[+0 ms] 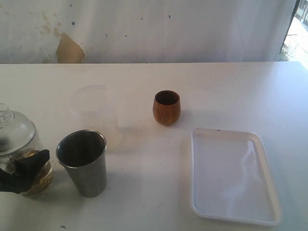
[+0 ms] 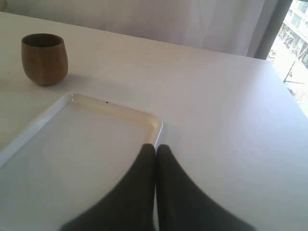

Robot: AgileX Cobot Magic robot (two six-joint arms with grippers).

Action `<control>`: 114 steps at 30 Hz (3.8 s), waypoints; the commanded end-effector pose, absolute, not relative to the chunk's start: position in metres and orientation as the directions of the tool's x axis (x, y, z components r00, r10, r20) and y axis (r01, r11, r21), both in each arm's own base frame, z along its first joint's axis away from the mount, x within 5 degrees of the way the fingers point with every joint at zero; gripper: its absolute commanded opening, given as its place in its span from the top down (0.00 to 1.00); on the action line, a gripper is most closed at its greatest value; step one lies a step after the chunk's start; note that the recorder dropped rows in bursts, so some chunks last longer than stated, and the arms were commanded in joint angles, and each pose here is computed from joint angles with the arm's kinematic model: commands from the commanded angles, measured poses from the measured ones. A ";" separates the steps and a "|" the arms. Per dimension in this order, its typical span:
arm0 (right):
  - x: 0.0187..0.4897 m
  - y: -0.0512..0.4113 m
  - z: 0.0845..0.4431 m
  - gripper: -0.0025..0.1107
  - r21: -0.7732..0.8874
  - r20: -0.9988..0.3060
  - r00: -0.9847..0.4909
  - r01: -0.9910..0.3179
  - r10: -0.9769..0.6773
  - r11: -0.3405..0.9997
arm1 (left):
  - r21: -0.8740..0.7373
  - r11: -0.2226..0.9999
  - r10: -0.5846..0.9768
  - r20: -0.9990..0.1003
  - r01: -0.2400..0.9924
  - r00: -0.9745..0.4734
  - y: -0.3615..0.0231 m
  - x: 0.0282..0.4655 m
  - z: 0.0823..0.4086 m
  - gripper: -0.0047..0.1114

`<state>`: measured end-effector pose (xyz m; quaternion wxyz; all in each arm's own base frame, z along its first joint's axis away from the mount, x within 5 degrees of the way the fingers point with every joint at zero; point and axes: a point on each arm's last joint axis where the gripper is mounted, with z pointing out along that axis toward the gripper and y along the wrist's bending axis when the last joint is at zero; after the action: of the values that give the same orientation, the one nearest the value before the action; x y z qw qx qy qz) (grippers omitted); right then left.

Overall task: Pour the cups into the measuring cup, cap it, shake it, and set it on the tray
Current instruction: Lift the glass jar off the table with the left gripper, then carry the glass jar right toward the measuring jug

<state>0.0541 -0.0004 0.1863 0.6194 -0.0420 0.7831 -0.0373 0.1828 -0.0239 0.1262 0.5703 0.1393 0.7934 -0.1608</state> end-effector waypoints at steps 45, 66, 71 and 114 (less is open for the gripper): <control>0.054 -0.001 0.185 0.98 -0.113 -0.968 -0.224 -0.014 -0.113 0.993 | -0.215 0.977 -0.213 -0.967 0.000 -0.142 0.013 0.213 0.181 0.96; 0.054 -0.001 0.185 0.98 -0.113 -0.968 -0.224 -0.016 -0.114 0.993 | -0.040 0.983 -0.034 -0.999 0.180 -0.035 -0.023 0.234 0.251 0.96; 0.054 -0.001 0.185 0.98 -0.113 -0.968 -0.226 -0.016 -0.114 0.993 | 0.279 0.826 0.241 -0.960 0.490 0.140 -0.063 0.212 0.275 0.96; 0.054 0.000 0.182 0.98 -0.097 -0.963 -0.251 -0.018 -0.099 0.995 | -0.039 0.951 -0.020 -0.998 0.307 -0.067 -0.070 0.232 0.306 0.96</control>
<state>0.0537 -0.0002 0.1837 0.6103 -0.0407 0.7904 -0.0342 0.2262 -0.0743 0.2966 0.6421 0.1337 0.7469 -0.1095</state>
